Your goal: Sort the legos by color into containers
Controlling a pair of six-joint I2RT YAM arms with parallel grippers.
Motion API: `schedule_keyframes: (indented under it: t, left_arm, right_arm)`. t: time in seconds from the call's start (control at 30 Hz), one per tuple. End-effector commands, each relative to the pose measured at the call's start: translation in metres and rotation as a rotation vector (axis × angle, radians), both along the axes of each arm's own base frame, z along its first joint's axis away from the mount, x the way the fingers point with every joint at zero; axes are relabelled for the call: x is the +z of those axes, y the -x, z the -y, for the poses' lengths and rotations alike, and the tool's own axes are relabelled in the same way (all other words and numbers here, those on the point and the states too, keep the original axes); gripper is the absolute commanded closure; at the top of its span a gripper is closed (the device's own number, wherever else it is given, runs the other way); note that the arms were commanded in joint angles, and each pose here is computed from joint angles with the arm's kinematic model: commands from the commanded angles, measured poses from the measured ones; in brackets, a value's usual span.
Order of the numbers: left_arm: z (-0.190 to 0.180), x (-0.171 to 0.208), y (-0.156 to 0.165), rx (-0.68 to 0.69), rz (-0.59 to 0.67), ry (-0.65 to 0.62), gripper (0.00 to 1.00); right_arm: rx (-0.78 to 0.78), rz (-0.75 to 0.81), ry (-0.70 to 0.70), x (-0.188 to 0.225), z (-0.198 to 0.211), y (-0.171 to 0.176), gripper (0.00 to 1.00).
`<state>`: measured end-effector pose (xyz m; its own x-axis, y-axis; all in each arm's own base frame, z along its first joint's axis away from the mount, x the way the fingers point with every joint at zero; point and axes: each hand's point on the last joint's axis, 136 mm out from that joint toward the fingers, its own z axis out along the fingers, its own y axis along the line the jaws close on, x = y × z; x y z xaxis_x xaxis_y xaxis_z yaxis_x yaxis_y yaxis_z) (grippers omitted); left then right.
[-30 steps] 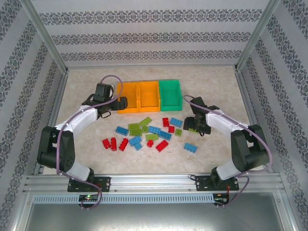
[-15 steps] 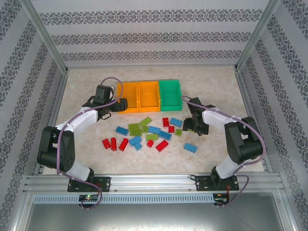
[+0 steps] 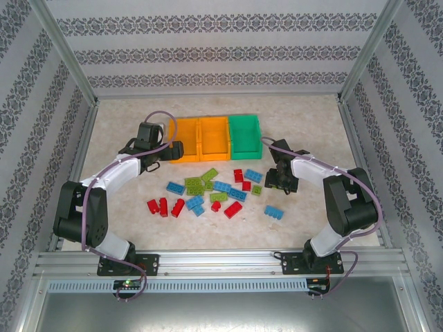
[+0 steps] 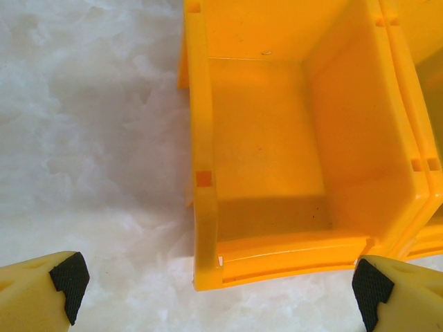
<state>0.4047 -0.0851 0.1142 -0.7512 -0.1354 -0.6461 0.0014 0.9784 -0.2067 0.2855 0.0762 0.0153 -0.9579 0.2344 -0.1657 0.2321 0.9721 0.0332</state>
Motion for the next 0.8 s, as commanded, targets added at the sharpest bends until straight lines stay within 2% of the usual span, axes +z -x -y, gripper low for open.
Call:
schedule_keyframes:
  t: [0.0, 0.2, 0.47, 0.63, 0.77]
  left_arm:
    - [0.003, 0.008, 0.000, -0.012, 0.040, 0.000, 0.00]
    - [-0.002, 0.006, 0.002, 0.016, 0.028, -0.015, 0.00]
    - [-0.010, 0.003, 0.009, 0.059, -0.002, -0.035, 0.00]
    - [-0.011, -0.006, 0.015, 0.054, -0.056, -0.044, 0.00]
    - [-0.014, -0.017, 0.024, 0.056, -0.117, -0.069, 0.00]
  right_arm:
    - [0.002, 0.051, -0.005, 0.017, -0.004, -0.006, 0.37]
    - [0.079, 0.215, -0.083, 0.071, -0.037, -0.036, 0.39]
    - [0.246, 0.451, -0.315, 0.148, -0.140, -0.093, 0.40]
    - [0.308, 0.452, -0.423, 0.156, -0.195, -0.125, 0.40]
    - [0.304, 0.422, -0.436, 0.142, -0.214, -0.146, 0.40]
